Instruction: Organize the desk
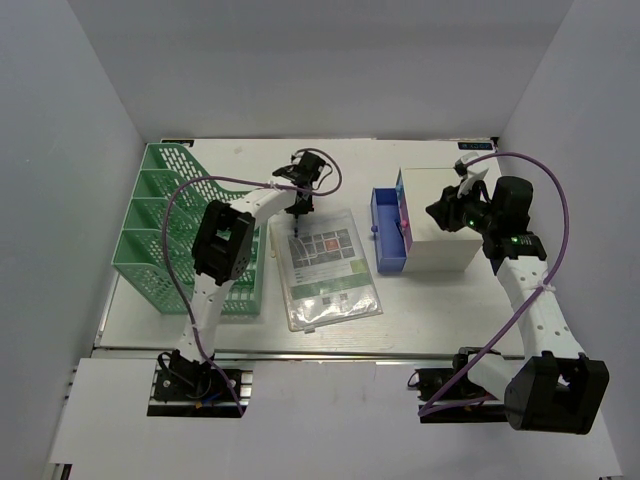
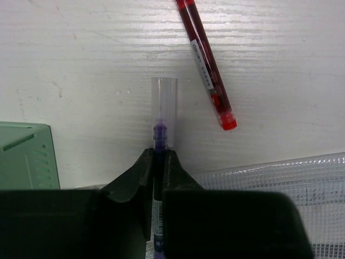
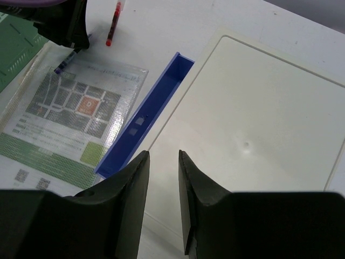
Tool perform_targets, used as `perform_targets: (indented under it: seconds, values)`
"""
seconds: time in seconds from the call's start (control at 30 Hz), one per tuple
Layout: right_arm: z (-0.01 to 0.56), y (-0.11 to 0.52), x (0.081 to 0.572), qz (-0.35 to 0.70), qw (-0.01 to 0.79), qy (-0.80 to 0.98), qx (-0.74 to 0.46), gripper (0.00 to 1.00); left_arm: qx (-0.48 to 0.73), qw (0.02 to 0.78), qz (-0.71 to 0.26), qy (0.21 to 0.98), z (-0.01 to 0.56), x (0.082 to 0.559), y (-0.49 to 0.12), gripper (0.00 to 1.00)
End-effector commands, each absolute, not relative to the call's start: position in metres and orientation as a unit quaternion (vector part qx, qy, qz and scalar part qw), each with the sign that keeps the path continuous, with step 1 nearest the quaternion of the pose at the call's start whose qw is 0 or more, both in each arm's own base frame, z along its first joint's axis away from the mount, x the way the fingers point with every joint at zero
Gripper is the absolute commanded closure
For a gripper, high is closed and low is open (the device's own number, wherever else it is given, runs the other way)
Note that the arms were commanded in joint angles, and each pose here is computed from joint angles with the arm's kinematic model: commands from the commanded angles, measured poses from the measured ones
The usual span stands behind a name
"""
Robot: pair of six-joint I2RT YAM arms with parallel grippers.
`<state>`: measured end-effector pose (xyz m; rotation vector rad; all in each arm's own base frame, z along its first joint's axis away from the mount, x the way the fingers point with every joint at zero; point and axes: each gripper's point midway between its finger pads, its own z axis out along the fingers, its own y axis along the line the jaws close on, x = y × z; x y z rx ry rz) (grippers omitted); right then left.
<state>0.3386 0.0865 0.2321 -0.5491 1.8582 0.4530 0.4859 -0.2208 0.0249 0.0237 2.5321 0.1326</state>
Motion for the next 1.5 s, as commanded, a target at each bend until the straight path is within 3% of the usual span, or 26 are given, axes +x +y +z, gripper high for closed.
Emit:
perform_targets:
  seconds: [0.0,0.17,0.3,0.33,0.37,0.43,0.47,0.5,0.7,1.13,1.17,1.2,1.23,1.27,1.33,1.47]
  values:
    - [0.238,0.088,0.340,0.190,0.553,0.775,-0.241,0.66,0.004,0.325,0.030,0.945,0.060,0.488,-0.220,0.90]
    - [0.238,0.087,0.340,0.188,0.553,0.775,-0.241,0.65,0.008,0.389,-0.051,0.920,0.134,0.494,-0.248,0.98]
    - [0.237,0.086,0.341,0.186,0.552,0.776,-0.243,0.40,0.026,0.390,-0.197,0.899,0.171,0.468,-0.293,1.00]
    - [0.236,0.086,0.341,0.185,0.552,0.776,-0.243,0.40,0.047,0.382,-0.271,0.882,0.184,0.455,-0.320,1.00]
    - [0.236,0.087,0.341,0.186,0.551,0.776,-0.243,0.42,0.043,0.376,-0.303,0.875,0.189,0.449,-0.328,1.00]
    - [0.237,0.088,0.340,0.188,0.552,0.775,-0.244,0.69,0.036,0.349,-0.387,0.853,0.196,0.429,-0.354,1.00]
    - [0.237,0.087,0.340,0.188,0.552,0.775,-0.243,0.93,0.029,0.339,-0.410,0.846,0.196,0.425,-0.359,1.00]
    - [0.237,0.087,0.340,0.188,0.553,0.775,-0.241,1.00,0.011,0.321,-0.439,0.839,0.198,0.419,-0.369,1.00]
    - [0.238,0.084,0.342,0.179,0.559,0.775,-0.235,1.00,-0.015,0.286,-0.535,0.795,0.201,0.409,-0.414,1.00]
    - [0.236,0.082,0.342,0.174,0.559,0.776,-0.236,1.00,-0.034,0.253,-0.570,0.781,0.179,0.409,-0.475,1.00]
    - [0.236,0.081,0.341,0.173,0.560,0.776,-0.236,1.00,-0.047,0.256,-0.557,0.788,0.171,0.414,-0.473,0.88]
    - [0.236,0.081,0.341,0.173,0.560,0.776,-0.236,1.00,-0.047,0.256,-0.557,0.788,0.171,0.414,-0.473,0.88]
    - [0.236,0.081,0.341,0.173,0.559,0.776,-0.235,1.00,-0.058,0.260,-0.546,0.794,0.165,0.417,-0.471,0.72]
    - [0.237,0.081,0.341,0.173,0.560,0.775,-0.236,1.00,-0.059,0.259,-0.543,0.797,0.163,0.414,-0.473,0.63]
    - [0.237,0.082,0.340,0.174,0.560,0.775,-0.237,1.00,-0.065,0.262,-0.537,0.799,0.163,0.417,-0.473,0.57]
    - [0.237,0.082,0.340,0.175,0.561,0.774,-0.237,1.00,-0.066,0.269,-0.532,0.800,0.168,0.422,-0.473,0.56]
